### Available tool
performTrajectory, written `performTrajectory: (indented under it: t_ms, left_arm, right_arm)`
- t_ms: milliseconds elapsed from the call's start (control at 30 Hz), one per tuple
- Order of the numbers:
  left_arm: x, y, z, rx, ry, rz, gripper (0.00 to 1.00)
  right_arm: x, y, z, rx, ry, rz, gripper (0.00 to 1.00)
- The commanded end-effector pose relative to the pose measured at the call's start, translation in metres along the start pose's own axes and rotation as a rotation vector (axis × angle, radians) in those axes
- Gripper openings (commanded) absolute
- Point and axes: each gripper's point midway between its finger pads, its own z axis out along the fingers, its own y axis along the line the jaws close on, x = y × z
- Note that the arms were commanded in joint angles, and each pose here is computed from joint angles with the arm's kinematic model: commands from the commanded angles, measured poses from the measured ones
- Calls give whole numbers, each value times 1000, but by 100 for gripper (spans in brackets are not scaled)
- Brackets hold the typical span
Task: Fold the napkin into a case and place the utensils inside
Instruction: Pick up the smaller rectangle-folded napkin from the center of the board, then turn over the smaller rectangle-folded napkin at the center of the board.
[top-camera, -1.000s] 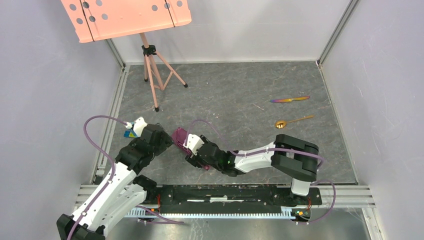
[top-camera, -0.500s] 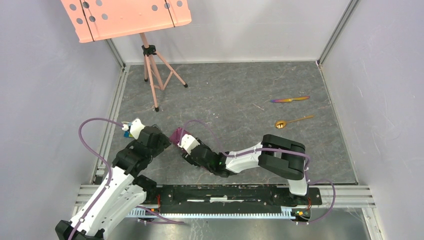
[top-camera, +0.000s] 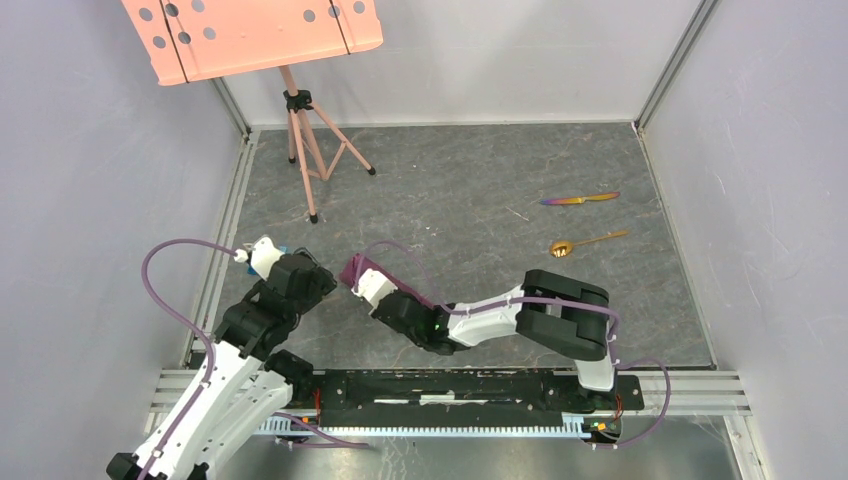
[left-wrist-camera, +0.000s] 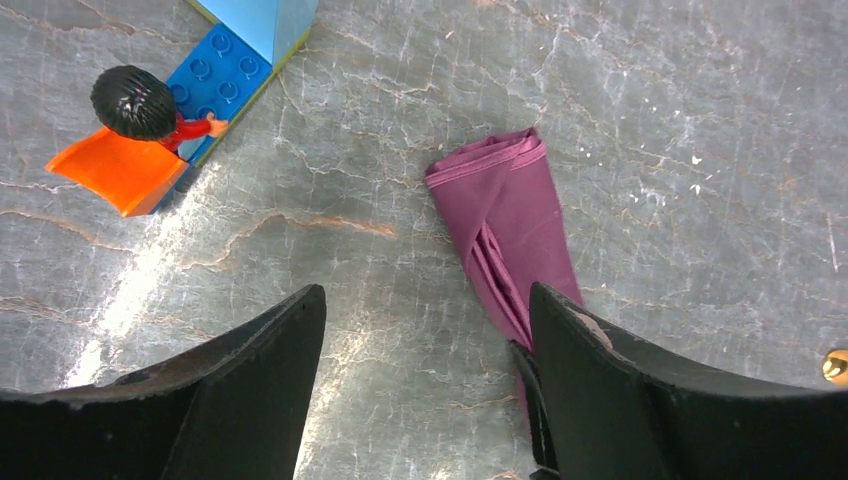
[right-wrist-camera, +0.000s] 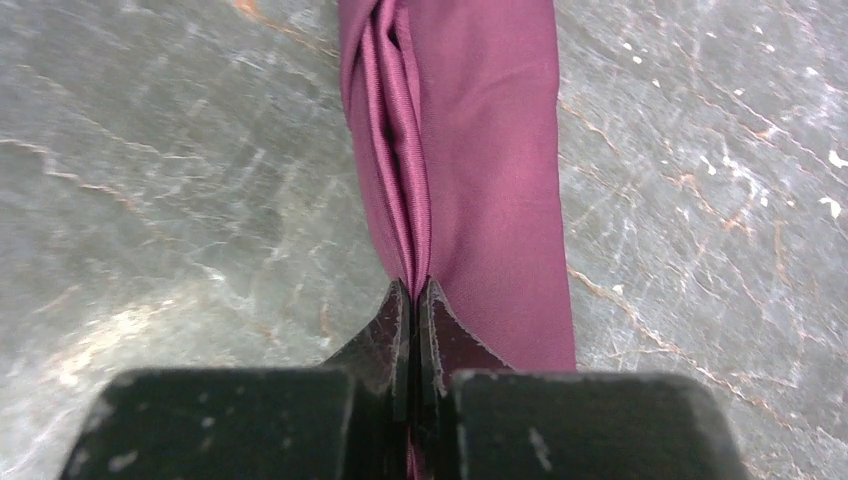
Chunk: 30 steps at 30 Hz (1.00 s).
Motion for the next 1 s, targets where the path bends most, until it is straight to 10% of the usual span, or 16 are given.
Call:
performTrajectory:
  t_ms: [0, 533, 967]
  left_arm:
    - [-27, -6, -14, 12, -78, 5, 81]
    - [-36, -22, -23, 55, -63, 14, 80]
    - [-12, -65, -9, 187, 85, 122, 79]
  right_arm:
    - [-60, 18, -17, -172, -47, 142, 0]
    - [-83, 33, -69, -921, -49, 1110, 0]
    - [-37, -24, -50, -949, -39, 1310, 6]
